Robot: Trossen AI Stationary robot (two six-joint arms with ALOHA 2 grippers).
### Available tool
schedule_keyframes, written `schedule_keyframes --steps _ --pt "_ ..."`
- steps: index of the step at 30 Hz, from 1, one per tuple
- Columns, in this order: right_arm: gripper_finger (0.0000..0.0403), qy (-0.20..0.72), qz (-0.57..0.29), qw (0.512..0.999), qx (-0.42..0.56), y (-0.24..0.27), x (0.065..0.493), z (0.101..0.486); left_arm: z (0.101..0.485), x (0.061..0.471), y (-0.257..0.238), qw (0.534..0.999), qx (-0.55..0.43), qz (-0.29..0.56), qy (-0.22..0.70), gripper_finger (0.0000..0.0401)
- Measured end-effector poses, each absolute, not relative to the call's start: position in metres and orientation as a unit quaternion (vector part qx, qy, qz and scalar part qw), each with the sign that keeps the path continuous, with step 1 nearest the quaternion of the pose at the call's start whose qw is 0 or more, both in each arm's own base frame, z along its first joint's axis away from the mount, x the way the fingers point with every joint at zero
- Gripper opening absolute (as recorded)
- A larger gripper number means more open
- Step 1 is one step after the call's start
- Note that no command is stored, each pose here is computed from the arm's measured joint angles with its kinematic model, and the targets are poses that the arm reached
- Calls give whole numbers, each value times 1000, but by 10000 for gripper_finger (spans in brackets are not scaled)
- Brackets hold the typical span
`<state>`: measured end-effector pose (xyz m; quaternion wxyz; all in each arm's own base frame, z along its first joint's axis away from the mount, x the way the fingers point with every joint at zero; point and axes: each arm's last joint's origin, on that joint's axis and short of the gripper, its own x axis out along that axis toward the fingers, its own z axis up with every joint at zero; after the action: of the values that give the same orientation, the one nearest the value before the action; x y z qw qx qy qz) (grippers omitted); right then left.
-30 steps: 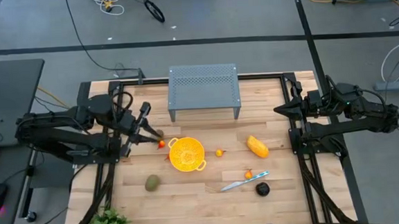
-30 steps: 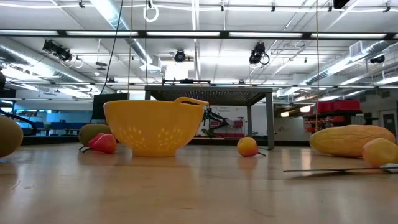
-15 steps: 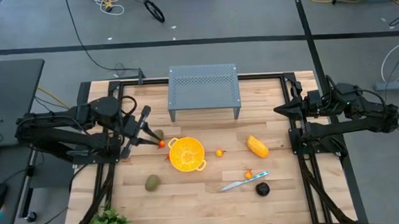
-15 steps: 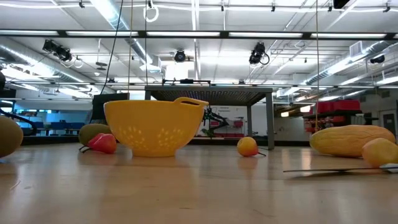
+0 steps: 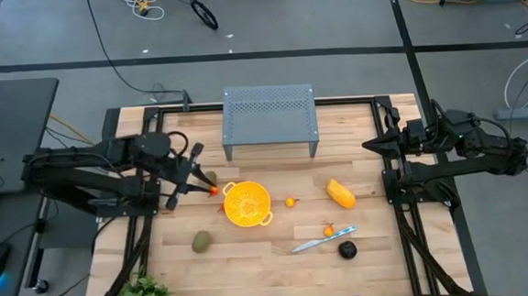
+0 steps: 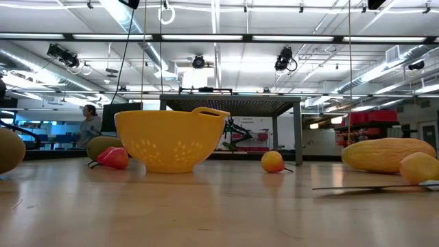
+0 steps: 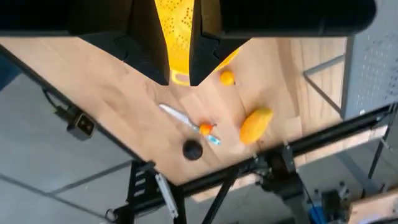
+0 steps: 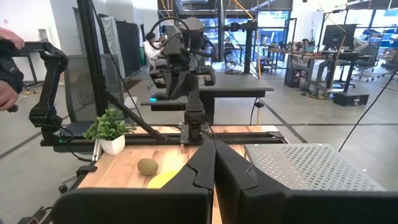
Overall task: Pick & Place Fruit
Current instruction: Put the yellow strainer bowl on the shelf
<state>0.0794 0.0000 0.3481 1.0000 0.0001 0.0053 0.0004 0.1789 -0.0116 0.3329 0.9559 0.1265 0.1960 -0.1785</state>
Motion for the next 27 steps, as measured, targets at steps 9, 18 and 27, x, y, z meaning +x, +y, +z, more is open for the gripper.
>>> schedule_keyframes --steps 9,18,27 --pt "8 7 1 1000 0 0 79 348 312 200 -19 933 149 -208 255 71" --pt "8 7 1 1000 0 0 79 348 295 216 -32 900 222 -253 276 71" --pt "8 7 0 1000 0 0 79 348 282 226 -43 874 260 -289 290 71"
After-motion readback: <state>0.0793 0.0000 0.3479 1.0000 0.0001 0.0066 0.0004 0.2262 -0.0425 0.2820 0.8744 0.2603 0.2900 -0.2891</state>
